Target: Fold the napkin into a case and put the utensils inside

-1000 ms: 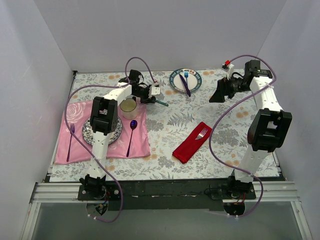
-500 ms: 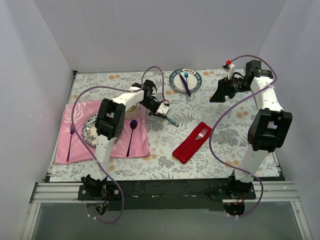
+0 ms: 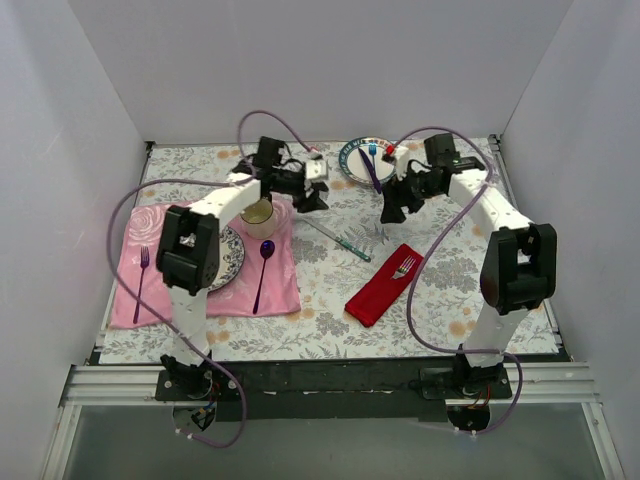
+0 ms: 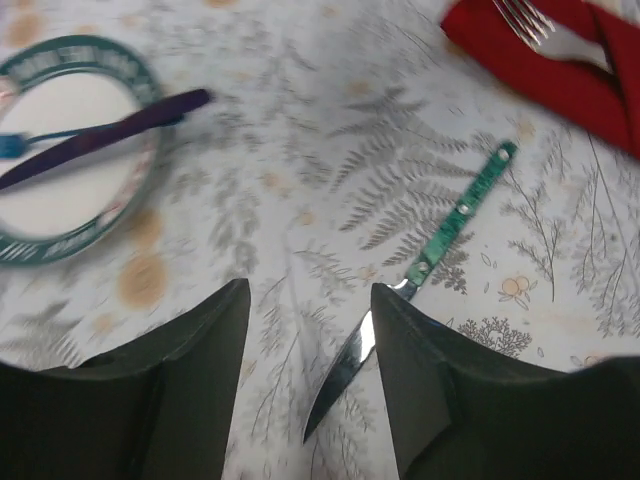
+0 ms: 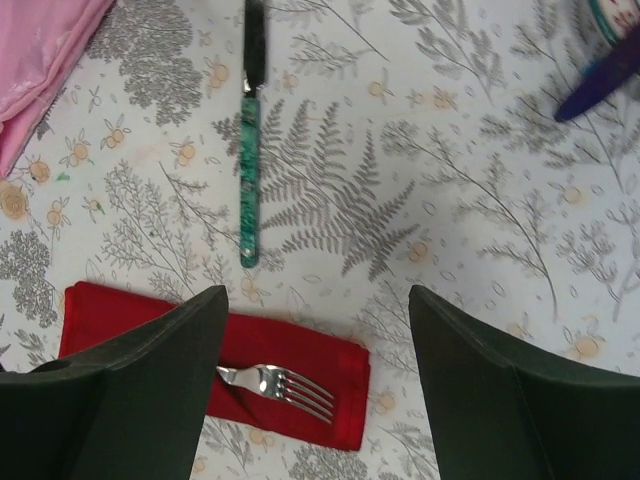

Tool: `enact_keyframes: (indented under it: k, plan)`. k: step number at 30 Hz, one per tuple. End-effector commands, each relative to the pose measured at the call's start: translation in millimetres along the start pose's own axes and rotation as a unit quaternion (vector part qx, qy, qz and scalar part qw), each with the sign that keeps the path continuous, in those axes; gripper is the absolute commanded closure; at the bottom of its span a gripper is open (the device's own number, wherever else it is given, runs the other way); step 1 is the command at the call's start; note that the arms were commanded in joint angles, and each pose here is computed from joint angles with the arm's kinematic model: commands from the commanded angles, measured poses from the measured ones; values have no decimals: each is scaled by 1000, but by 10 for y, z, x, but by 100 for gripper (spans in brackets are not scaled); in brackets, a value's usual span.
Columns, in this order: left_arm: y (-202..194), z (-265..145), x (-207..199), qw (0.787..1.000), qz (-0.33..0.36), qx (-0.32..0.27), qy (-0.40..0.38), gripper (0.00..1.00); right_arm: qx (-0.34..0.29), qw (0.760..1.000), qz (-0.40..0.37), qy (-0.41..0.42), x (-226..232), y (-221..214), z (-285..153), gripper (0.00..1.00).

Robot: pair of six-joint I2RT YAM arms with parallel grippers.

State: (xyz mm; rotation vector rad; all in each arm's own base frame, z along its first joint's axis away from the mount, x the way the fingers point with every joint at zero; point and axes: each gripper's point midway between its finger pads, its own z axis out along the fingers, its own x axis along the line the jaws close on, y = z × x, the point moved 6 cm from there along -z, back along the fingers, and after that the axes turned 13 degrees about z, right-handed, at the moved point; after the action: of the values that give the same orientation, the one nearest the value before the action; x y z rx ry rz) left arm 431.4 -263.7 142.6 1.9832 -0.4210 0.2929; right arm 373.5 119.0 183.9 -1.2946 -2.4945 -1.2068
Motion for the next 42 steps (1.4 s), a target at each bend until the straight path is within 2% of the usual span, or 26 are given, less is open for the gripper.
enact_keyframes:
  k: [1, 2, 3, 5, 8, 11, 13, 17, 23, 31, 37, 38, 40, 42]
  plan:
    - [1012, -1142, 450, 972, -39, -80, 216, 44, -36, 994, -84, -55, 374, 191, 191, 20]
    - [1039, -1288, 476, 960, -60, -68, 263, 41, -29, 994, -91, -55, 430, 144, 260, 20]
    - [1258, -1482, 452, 948, -78, -79, 298, 37, -23, 993, -101, -55, 493, 129, 328, 20]
    - [1245, -1718, 452, 928, -116, -67, 348, 32, 1, 991, -120, -50, 643, 56, 500, 20]
    - [1401, -2006, 425, 905, -173, -71, 381, 28, 35, 989, -131, -51, 753, -58, 728, 22]
    - [1438, -2139, 345, 891, -218, -62, 392, 23, 61, 988, -129, -52, 796, -106, 895, 24]
    - [1425, -2193, 323, 875, -245, -51, 414, 21, 66, 988, -129, -54, 811, -82, 968, 26]
    - [1489, -2289, 245, 859, -261, -53, 436, 20, 88, 987, -123, -54, 773, -146, 1159, 28]
    - [1461, -2322, 167, 847, -287, -55, 444, 20, 106, 983, -132, -67, 741, -244, 1386, 33]
    - [1306, -2378, 146, 816, -328, -45, 473, 21, 130, 975, -152, -96, 664, -456, 1560, 45]
    - [1228, -2386, 188, 803, -353, -37, 479, 24, 134, 972, -151, -118, 598, -487, 1572, 67]
    - [1219, -2383, 194, 800, -358, -37, 479, 24, 135, 972, -152, -117, 597, -492, 1562, 80]
    - [1255, -2379, 209, 802, -364, -46, 472, 24, 128, 974, -152, -109, 629, -460, 1517, 98]
    - [1302, -2356, 227, 809, -364, -57, 458, 24, 114, 982, -132, -74, 676, -376, 1447, 99]
